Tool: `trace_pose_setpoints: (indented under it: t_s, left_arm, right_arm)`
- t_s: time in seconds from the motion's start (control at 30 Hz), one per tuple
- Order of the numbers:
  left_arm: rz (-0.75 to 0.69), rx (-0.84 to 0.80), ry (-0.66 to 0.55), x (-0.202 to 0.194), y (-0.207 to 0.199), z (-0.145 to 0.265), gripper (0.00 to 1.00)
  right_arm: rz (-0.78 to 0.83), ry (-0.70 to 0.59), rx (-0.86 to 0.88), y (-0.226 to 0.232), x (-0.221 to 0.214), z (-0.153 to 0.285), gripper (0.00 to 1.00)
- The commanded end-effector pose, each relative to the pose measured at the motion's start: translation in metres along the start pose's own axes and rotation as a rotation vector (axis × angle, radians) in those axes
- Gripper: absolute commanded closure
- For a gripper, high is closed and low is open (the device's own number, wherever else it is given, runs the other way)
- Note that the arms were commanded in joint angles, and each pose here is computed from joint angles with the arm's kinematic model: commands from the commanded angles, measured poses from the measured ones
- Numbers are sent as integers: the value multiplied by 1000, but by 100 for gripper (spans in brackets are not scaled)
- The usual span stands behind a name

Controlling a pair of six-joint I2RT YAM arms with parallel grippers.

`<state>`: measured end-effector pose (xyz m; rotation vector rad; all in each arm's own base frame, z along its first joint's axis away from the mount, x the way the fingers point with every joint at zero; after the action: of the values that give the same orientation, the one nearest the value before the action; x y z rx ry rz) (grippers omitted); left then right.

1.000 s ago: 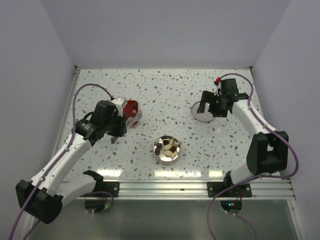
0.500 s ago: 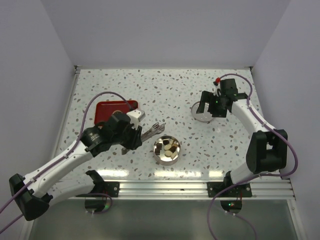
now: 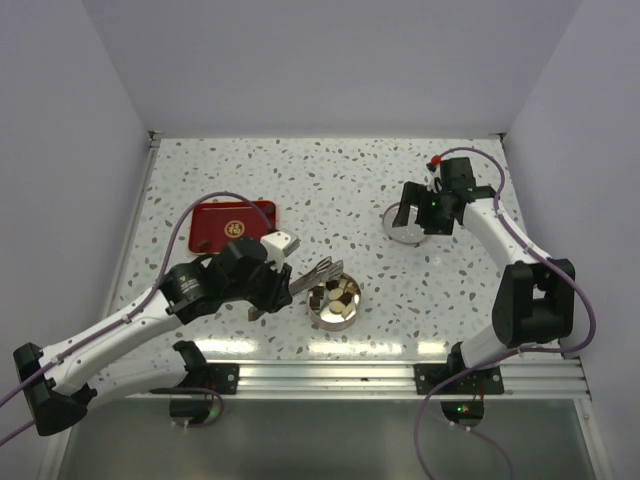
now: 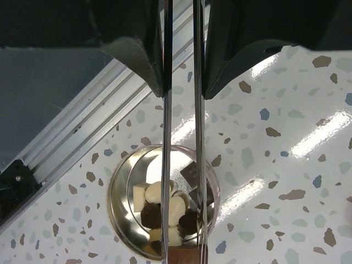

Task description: Pack the chocolate

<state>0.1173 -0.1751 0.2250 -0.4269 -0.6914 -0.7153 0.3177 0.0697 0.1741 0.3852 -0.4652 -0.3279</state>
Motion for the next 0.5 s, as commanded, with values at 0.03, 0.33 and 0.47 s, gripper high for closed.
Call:
trace_pose_setpoints:
  t_s: [0.03,0.33,0.47]
  left_arm:
    - [3,-38,-36,-1,-7,7,71]
    - [-23,-85,23,-17,-11,8,71]
    - [-31,-95,40,-21,-11,8,66]
  right_arm:
    - [-3,-18,36,6,5,3,3]
    - [-3,-13,33,5,3,3,3]
    - [-2,-14,34,5,4,3,3]
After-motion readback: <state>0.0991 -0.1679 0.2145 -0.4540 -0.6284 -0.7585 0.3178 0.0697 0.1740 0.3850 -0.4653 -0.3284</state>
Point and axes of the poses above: each gripper's point midway between its finger pads, its own z axis back along the fingers, its own y axis along the line the jaws close on, x = y × z, the point moved 7 cm from there along z, back along the fingers, and after that the axes turned 12 degrees about -z, right-handed, at the moved point
